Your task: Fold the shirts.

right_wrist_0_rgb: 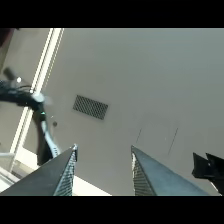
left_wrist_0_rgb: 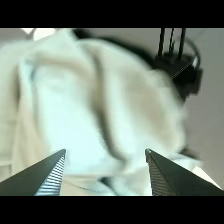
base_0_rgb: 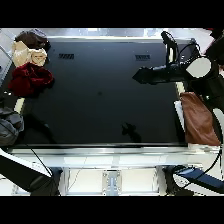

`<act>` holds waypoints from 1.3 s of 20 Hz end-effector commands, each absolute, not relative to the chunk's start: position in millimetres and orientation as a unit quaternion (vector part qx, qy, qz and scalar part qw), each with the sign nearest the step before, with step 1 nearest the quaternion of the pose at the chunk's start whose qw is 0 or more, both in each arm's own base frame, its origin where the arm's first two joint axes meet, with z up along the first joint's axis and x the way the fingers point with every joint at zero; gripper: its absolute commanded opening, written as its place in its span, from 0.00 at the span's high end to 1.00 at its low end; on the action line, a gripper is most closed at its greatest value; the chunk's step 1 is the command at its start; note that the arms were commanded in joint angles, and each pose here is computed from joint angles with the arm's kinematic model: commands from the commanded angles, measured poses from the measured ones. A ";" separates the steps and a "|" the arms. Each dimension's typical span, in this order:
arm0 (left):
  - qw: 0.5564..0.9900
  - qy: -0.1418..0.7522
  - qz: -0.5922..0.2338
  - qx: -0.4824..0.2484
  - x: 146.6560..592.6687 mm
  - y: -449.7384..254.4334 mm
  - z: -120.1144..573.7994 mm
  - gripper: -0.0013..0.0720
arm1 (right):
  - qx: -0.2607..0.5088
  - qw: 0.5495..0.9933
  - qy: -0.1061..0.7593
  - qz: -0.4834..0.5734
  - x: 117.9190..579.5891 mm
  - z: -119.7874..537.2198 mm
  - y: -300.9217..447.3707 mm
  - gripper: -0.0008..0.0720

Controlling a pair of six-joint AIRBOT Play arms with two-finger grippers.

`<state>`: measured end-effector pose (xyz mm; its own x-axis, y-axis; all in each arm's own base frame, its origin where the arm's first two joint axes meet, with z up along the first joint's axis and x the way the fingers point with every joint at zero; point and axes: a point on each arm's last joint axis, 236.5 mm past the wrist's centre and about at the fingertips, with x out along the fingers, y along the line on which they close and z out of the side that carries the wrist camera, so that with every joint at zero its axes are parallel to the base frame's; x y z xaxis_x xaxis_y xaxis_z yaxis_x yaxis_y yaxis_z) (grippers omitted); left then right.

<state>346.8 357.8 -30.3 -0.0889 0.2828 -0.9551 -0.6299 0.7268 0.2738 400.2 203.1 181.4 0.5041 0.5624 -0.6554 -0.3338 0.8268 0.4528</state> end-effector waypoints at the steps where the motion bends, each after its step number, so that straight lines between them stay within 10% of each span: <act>1: 0.627 0.674 0.356 -0.161 317.8 370.0 -48.6 0.19 | 0.138 0.865 0.408 0.258 407.5 186.4 202.4 0.47; 5: 0.612 0.684 0.360 -0.171 305.2 371.5 -51.4 0.26 | 0.139 0.866 0.406 0.257 408.2 187.0 202.3 0.47; 6: 0.601 0.694 0.356 -0.175 299.9 367.5 -54.0 0.79 | 0.139 0.866 0.406 0.257 408.3 187.0 202.3 0.47; 7: 0.592 0.705 0.347 -0.176 295.9 363.3 -56.6 0.97 | 0.139 0.866 0.406 0.257 408.3 187.0 202.3 0.47; 10: 0.604 0.700 0.295 -0.241 315.1 328.6 -61.3 0.97 | 0.139 0.866 0.406 0.257 408.2 187.0 202.3 0.47; 14: 0.725 0.583 0.099 -0.353 427.1 222.5 6.3 0.97 | 0.144 0.876 0.385 0.254 416.9 195.4 201.2 0.47; 17: 0.801 0.518 -0.047 -0.295 471.5 122.8 95.0 0.97 | 0.150 0.888 0.354 0.251 426.1 211.0 199.8 0.49; 26: 0.759 0.527 -0.378 -0.057 371.3 -209.4 199.8 0.94 | 0.076 0.898 0.337 0.271 391.6 289.9 188.0 0.49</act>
